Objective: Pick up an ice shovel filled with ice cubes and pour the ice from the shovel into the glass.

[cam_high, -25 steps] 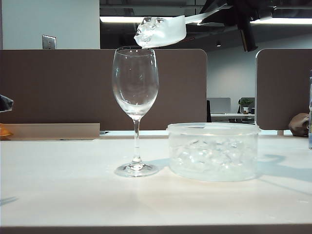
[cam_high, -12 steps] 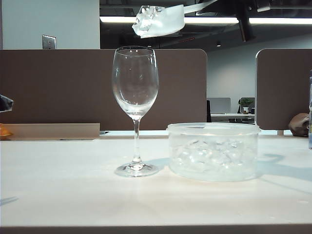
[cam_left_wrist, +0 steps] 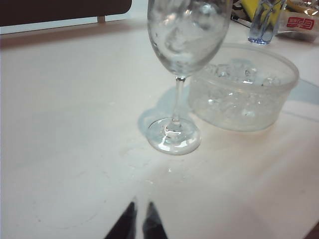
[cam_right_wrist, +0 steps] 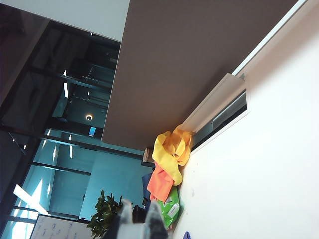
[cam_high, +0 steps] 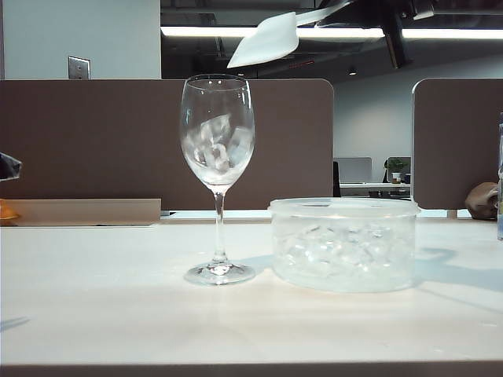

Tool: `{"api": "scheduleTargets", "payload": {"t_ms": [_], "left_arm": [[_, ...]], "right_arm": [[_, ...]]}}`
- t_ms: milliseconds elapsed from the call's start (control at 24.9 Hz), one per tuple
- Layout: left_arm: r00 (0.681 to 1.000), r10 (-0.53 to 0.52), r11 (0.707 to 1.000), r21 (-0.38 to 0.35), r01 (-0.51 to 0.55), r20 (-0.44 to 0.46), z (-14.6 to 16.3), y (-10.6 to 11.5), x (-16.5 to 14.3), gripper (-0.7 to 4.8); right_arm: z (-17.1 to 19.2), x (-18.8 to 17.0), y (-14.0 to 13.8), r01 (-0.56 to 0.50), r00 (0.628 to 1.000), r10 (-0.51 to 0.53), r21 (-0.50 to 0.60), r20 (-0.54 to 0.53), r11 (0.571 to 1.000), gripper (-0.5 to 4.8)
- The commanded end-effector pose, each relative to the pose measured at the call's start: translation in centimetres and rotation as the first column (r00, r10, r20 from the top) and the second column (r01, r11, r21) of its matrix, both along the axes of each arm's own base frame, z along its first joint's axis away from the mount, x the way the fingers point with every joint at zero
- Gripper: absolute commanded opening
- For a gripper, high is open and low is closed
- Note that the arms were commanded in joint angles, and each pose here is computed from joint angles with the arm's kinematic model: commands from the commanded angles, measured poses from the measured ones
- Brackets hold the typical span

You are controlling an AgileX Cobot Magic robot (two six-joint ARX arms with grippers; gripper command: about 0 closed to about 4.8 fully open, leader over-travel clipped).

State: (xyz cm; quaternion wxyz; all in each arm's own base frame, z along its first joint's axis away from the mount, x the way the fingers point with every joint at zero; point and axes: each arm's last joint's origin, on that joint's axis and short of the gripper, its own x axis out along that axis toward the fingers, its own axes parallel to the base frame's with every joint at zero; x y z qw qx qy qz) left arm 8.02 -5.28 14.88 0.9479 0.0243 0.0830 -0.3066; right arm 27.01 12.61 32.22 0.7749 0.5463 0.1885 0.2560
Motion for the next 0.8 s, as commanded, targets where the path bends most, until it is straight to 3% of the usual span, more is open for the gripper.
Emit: {"api": "scheduleTargets", "payload": {"t_ms": [40, 281, 522, 722, 802], "left_arm": [[1.000, -0.003, 1.000, -0.001, 0.003, -0.004, 0.0, 0.0, 0.0, 0.29], [1.000, -0.003, 1.000, -0.001, 0.003, -0.005, 0.0, 0.0, 0.0, 0.29], [1.000, -0.003, 1.000, -0.001, 0.003, -0.004, 0.0, 0.0, 0.0, 0.29], [1.000, -0.002, 1.000, -0.001, 0.002, -0.004, 0.0, 0.0, 0.0, 0.29], [1.000, -0.003, 1.000, -0.001, 0.003, -0.004, 0.0, 0.0, 0.0, 0.29]], "right_arm": [[0.6, -0.1, -0.1, 0.000, 0.999, 0.000, 0.008, 0.035, 1.000, -0.05], [1.6, -0.1, -3.0, 0.100, 0.994, -0.100, 0.002, 0.048, 0.995, -0.05], [0.6, -0.4, -6.7, 0.157, 0.987, -0.161, -0.211, -0.002, 0.965, -0.05], [-1.0, -0.6, -6.8, 0.128, 0.988, -0.151, -0.386, -0.030, 0.914, -0.05], [-2.3, -0.7, -6.9, 0.132, 0.983, -0.171, -0.404, -0.062, 0.905, -0.05]]}}
